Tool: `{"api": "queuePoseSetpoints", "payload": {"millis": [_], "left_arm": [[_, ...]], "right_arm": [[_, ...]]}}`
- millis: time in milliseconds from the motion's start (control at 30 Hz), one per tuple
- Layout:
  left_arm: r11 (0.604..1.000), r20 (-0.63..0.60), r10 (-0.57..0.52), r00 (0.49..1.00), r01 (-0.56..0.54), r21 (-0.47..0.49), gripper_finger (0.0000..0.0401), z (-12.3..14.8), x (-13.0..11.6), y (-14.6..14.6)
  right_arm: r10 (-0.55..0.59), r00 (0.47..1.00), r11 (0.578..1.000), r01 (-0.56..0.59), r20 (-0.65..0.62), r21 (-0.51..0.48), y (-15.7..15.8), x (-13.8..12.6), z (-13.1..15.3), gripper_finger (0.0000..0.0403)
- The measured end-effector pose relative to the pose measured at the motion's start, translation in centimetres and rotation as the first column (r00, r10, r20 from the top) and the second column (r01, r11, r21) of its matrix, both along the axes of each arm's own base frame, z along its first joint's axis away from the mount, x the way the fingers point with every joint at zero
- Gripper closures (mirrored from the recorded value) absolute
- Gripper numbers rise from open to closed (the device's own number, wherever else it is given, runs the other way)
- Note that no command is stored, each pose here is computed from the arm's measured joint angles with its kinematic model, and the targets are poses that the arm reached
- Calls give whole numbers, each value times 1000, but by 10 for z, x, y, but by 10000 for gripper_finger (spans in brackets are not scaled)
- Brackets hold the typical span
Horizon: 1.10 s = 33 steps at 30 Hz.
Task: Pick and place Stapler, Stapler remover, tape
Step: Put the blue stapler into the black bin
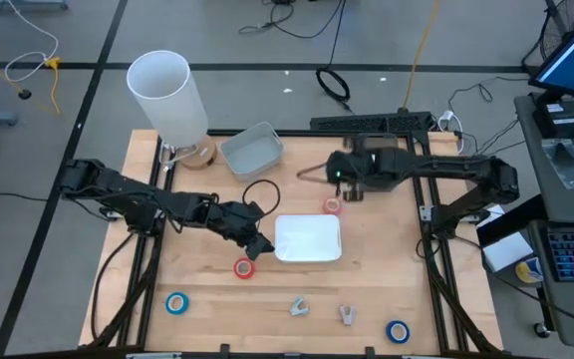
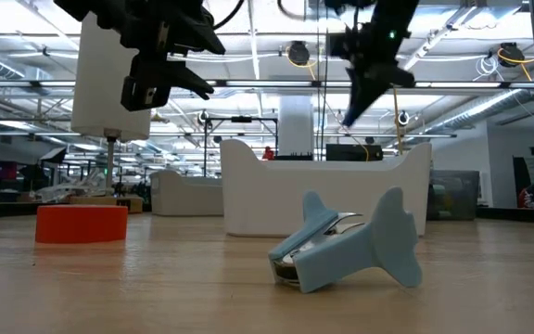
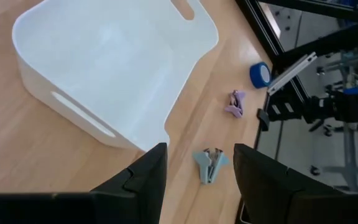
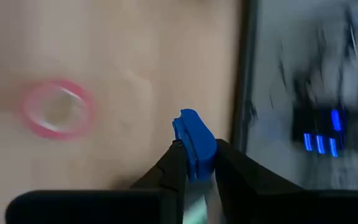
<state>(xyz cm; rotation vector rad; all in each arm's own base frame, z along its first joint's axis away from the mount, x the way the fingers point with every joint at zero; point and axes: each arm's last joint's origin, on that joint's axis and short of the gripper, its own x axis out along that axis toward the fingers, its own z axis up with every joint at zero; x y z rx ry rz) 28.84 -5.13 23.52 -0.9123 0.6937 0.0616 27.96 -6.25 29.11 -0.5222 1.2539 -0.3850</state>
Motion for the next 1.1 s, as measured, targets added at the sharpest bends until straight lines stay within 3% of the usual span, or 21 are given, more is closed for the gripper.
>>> {"api": "queuePoseSetpoints", "payload": {"millis": [100,233,433,700,1100], "left_arm": [[1000,2,21,1000,-21,14,217,0,-1,-6],[998,9,45,999,-45,43,217,0,-2,-12],[997,12,64,998,-65,49,217,0,-3,-16],[995,16,79,997,-80,59,217,0,-4,-18],[991,24,106,994,-107,80,217,0,-3,-17]], "right_arm": [[-201,978,979,198,-56,-53,-24,-16,-2,345],[-419,908,907,417,-30,-51,-56,-33,-3,345],[-608,793,794,607,-38,-28,-94,-61,-20,345],[-685,717,726,687,-126,-36,-109,-88,-61,344],[-685,713,724,689,-149,-36,-102,-99,-100,344]]}}
